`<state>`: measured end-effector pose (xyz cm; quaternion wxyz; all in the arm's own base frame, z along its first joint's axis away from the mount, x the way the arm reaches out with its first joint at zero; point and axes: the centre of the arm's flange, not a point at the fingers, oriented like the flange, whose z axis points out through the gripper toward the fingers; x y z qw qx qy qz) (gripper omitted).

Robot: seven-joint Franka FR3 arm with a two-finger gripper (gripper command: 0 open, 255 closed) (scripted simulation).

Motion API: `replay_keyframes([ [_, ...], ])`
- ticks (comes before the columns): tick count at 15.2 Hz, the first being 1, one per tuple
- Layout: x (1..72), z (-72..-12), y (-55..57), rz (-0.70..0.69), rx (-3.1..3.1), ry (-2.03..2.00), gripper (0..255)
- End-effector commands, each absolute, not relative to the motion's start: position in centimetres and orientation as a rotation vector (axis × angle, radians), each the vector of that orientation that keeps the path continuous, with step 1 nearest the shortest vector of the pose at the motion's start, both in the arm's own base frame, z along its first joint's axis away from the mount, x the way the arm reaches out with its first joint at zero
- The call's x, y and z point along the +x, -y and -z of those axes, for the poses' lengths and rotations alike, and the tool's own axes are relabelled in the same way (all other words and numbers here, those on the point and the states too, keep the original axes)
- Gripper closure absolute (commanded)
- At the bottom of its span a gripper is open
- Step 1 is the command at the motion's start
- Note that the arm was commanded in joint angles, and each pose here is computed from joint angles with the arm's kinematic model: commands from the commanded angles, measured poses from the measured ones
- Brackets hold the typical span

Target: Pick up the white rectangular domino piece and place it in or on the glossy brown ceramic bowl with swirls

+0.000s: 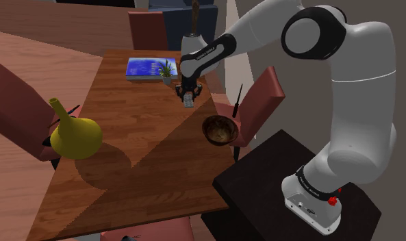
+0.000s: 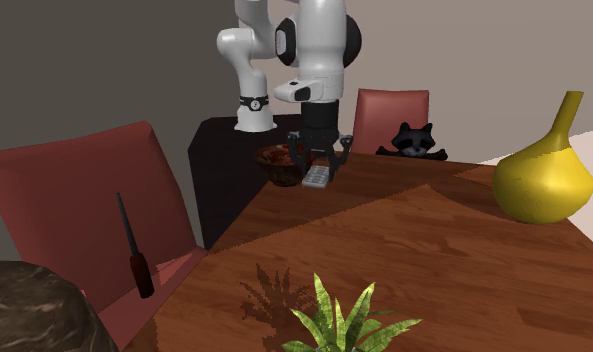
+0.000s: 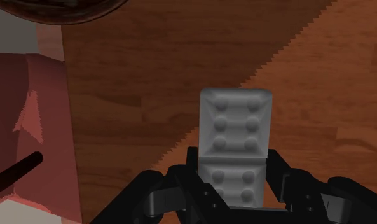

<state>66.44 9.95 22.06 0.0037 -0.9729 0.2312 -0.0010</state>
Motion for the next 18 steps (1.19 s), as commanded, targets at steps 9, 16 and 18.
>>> replay_keyframes([
  [9, 66.4, -27.2, -10.0, 0.003, -3.049, -0.725, 255],
  [16, 57.4, -27.4, -8.3, 0.003, -3.049, -0.725, 255],
  [18, 54.8, -27.4, -7.8, 0.003, -3.049, -0.725, 255],
])
